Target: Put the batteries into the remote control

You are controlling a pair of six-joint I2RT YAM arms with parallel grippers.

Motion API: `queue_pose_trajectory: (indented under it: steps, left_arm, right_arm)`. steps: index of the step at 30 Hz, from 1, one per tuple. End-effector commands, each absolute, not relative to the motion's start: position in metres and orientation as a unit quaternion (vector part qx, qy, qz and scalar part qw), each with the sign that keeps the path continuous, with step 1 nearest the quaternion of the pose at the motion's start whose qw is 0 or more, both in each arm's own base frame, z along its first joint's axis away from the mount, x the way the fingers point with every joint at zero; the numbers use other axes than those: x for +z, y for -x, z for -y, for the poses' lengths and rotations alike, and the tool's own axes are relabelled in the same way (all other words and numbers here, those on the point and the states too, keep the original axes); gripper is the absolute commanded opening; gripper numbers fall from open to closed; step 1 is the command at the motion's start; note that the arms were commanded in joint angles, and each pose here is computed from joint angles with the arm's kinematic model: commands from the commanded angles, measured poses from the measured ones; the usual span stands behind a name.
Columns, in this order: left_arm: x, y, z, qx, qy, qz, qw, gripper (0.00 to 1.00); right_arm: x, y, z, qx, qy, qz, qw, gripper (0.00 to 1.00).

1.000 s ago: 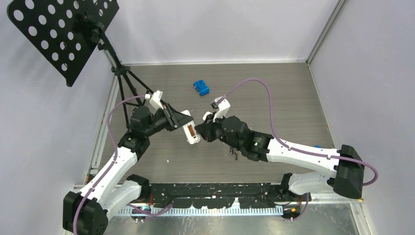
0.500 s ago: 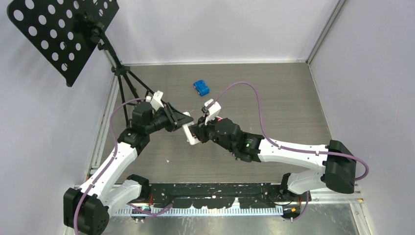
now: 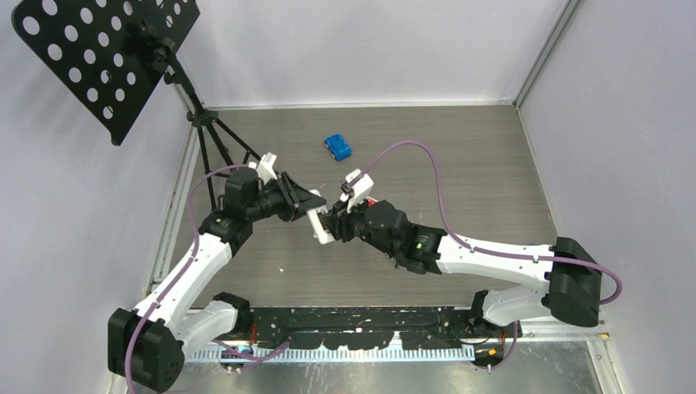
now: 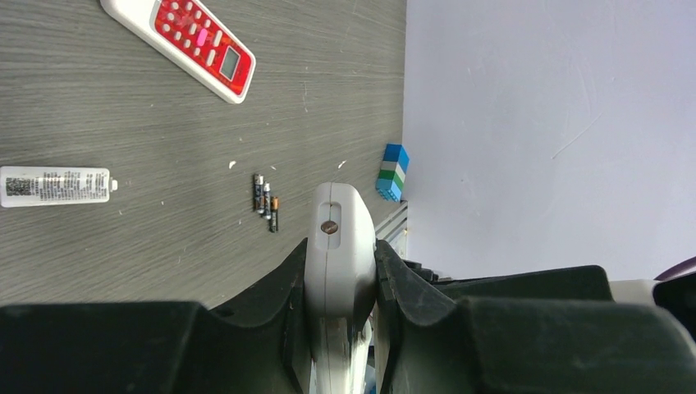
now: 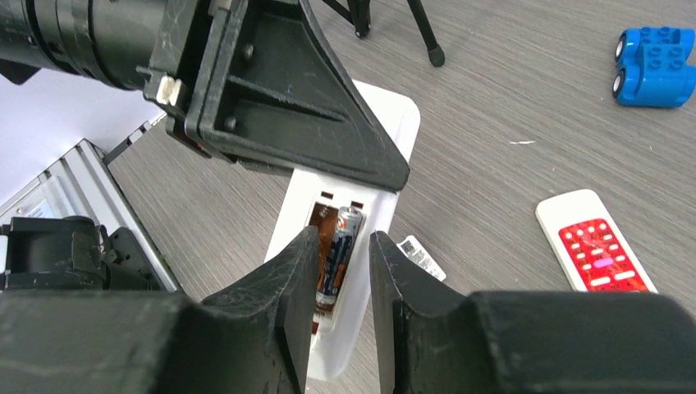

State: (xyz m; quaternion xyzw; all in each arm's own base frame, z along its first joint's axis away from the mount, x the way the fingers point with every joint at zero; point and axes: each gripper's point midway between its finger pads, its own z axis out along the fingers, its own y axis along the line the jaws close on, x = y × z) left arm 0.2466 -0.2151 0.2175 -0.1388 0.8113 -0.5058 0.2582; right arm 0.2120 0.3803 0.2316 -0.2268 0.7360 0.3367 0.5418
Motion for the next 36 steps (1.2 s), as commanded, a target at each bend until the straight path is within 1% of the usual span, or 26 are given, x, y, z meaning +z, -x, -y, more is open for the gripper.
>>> queue_pose_trajectory:
  steps: [1,3,9,11,15,17,19,26,31,36]
  left_arm:
    - [0.252,-0.249,0.221,-0.534,0.113,-0.79,0.281,0.0]
    - [0.249,-0.251,0.22,-0.527,0.113,-0.793,0.283,0.0]
    - [0.237,-0.258,0.218,-0.511,0.113,-0.8,0.292,0.0]
    - [0.235,-0.262,0.217,-0.51,0.115,-0.799,0.299,0.0]
    - [0.245,-0.274,0.219,-0.516,0.112,-0.785,0.324,0.0]
    - [0.252,-0.281,0.219,-0.519,0.111,-0.776,0.341,0.0]
    - [0.254,-0.287,0.218,-0.52,0.124,-0.77,0.348,0.0]
    - [0.27,-0.299,0.217,-0.546,0.162,-0.735,0.368,0.0]
    - [0.279,-0.303,0.214,-0.553,0.163,-0.718,0.39,0.0]
    - [0.282,-0.303,0.215,-0.559,0.16,-0.711,0.396,0.0]
  right_arm:
    - [0.249,-0.203,-0.373,0.359,0.214,-0.73,0.54,0.37]
    - [0.258,-0.2,-0.373,0.376,0.206,-0.726,0.538,0.41]
    - [0.296,-0.189,-0.371,0.438,0.16,-0.712,0.526,0.72]
    - [0.303,-0.191,-0.365,0.448,0.125,-0.715,0.521,0.8]
    - [0.307,-0.206,-0.343,0.455,0.015,-0.74,0.495,0.82]
    - [0.304,-0.216,-0.329,0.455,-0.061,-0.753,0.472,0.86]
    - [0.303,-0.222,-0.327,0.481,-0.12,-0.75,0.438,0.87]
    - [0.285,-0.236,-0.328,0.555,-0.258,-0.721,0.325,0.89]
    - [0.288,-0.241,-0.336,0.579,-0.28,-0.706,0.296,0.89]
    - [0.287,-0.244,-0.35,0.608,-0.295,-0.687,0.269,0.89]
